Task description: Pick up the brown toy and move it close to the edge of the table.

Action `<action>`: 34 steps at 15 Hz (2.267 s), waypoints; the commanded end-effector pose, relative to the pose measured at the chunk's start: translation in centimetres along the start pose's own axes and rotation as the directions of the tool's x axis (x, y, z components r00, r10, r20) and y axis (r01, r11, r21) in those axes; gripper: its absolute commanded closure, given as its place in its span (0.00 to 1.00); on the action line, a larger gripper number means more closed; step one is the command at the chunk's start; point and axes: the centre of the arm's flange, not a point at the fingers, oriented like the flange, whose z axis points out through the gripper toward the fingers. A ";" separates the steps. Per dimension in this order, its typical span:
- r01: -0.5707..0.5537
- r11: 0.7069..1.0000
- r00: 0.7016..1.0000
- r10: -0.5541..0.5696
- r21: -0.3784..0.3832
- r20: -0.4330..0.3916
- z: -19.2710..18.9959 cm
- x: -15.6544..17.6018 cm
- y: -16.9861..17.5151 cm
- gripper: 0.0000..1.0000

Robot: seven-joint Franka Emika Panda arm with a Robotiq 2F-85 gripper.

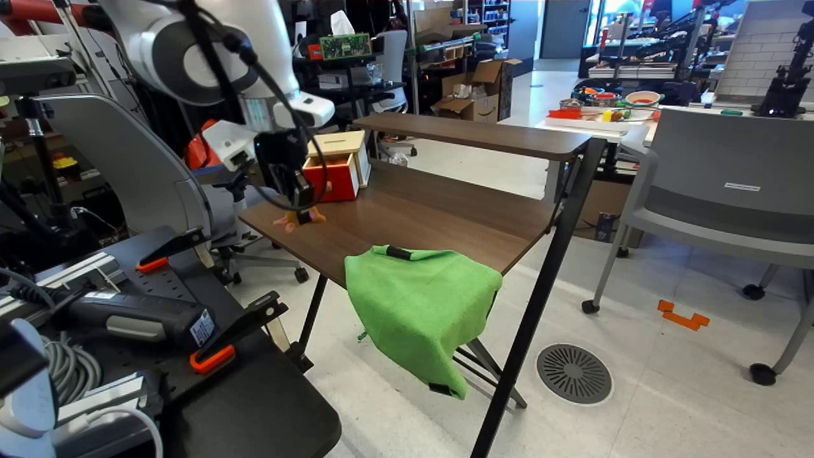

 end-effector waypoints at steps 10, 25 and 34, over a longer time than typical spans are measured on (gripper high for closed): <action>-0.111 0.992 0.992 0.114 0.052 -0.051 2.9 -10.2 5.4 0.95; -0.137 0.982 0.986 0.148 0.132 -0.081 3.7 1.3 3.7 0.95; -0.146 0.981 0.985 0.157 0.129 -0.078 2.5 3.2 3.2 0.19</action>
